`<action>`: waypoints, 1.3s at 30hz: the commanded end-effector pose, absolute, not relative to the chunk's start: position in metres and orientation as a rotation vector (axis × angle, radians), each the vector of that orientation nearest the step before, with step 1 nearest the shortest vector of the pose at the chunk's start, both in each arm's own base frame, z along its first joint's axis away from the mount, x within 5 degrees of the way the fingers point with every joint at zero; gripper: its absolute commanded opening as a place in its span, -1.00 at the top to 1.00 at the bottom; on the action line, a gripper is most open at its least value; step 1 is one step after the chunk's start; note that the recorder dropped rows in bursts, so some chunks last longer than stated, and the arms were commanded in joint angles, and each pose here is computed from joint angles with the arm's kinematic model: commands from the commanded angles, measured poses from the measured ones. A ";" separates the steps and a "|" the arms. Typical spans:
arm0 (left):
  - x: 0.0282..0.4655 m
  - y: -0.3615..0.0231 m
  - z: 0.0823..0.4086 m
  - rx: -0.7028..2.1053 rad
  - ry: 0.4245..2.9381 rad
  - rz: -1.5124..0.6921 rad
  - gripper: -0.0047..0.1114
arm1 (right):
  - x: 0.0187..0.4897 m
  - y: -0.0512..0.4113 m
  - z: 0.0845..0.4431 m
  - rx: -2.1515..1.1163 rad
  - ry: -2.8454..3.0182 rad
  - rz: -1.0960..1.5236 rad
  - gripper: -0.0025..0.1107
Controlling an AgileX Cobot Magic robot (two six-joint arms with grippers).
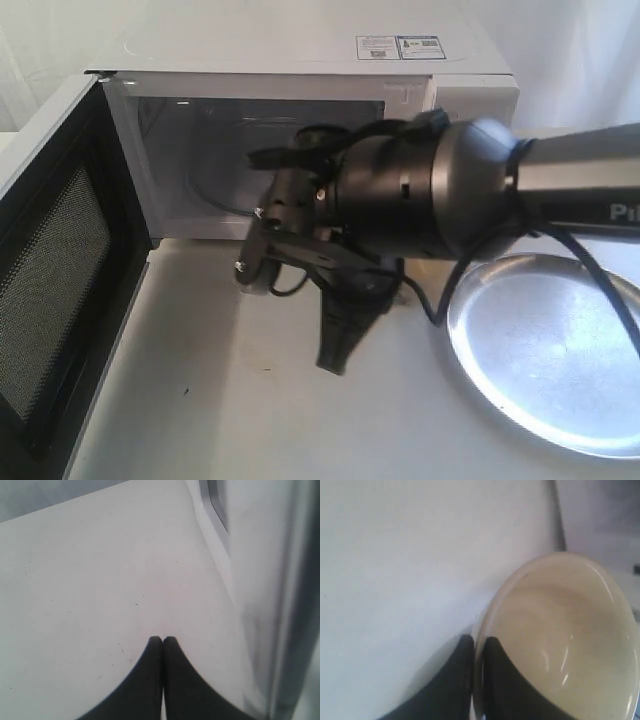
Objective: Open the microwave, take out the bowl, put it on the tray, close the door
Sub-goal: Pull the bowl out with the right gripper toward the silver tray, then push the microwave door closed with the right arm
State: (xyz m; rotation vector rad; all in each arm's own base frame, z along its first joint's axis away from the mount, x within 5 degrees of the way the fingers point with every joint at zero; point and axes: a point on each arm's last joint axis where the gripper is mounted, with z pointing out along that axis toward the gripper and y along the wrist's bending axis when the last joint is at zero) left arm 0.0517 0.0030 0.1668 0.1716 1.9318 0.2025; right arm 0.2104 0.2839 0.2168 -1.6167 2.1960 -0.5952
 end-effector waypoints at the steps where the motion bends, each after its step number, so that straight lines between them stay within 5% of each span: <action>1: 0.052 0.003 0.166 0.170 1.930 0.194 0.92 | 0.213 0.250 0.196 -1.554 2.293 -0.756 0.96; 9: 0.052 0.003 0.166 0.170 1.930 0.194 0.92 | 0.233 0.203 0.179 -1.058 2.361 -0.977 0.96; 17: 0.052 0.003 0.166 0.170 1.930 0.194 0.92 | 0.228 0.203 0.167 -1.111 2.361 -0.899 0.92; 27: 0.052 0.003 0.166 0.170 1.930 0.194 0.92 | 0.231 0.204 0.169 -1.096 2.308 -0.917 0.17; 33: 0.052 0.003 0.166 0.170 1.930 0.194 0.92 | 0.230 0.215 0.187 -1.064 2.229 -0.835 0.19; 39: 0.052 0.003 0.166 0.170 1.930 0.194 0.92 | 0.199 0.254 0.232 -1.145 2.074 -0.608 0.48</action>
